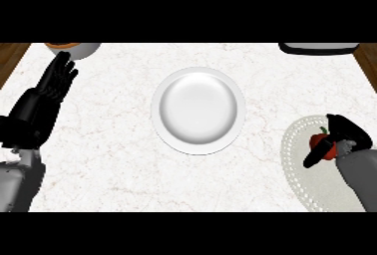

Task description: Pick the bell pepper from the placemat and place it in the plate

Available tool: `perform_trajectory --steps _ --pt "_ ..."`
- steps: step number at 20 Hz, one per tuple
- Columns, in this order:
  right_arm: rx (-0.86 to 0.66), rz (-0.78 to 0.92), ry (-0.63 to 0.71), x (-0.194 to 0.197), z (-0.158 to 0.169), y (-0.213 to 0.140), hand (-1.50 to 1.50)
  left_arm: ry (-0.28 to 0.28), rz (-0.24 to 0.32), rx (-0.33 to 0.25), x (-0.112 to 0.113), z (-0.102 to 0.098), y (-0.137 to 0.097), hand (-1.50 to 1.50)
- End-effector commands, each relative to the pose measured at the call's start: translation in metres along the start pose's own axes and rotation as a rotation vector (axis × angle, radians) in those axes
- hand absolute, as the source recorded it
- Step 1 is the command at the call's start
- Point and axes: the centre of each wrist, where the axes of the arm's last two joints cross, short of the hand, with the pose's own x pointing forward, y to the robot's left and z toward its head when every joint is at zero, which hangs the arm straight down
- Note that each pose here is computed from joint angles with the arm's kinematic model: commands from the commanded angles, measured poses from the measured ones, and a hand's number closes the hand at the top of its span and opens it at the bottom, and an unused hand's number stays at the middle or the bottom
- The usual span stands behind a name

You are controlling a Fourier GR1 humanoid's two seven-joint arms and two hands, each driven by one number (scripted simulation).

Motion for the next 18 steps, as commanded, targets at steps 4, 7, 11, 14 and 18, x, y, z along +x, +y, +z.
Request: perform_trajectory --steps 4,7,11,14,18 --pt "-0.035 -0.012 0.012 -0.005 -0.013 0.012 1.5 -0.003 -0.001 -0.003 0.001 0.017 0.001 0.0" --pt "-0.223 0.016 -0.073 -0.011 -0.016 0.009 1.5 0.002 0.005 -0.001 -0.017 0.015 -0.009 0.0" --pt "-0.351 0.071 -0.062 -0.002 -0.028 0.005 1.5 0.014 0.004 -0.016 -0.001 -0.004 -0.007 0.0" --pt "-0.298 -0.06 0.126 -0.015 0.02 0.078 1.5 0.045 -0.03 0.046 -0.014 0.014 0.018 0.0" --pt "-0.254 -0.095 0.247 -0.029 0.035 0.115 1.5 0.082 -0.048 0.106 -0.016 0.016 0.03 0.0"
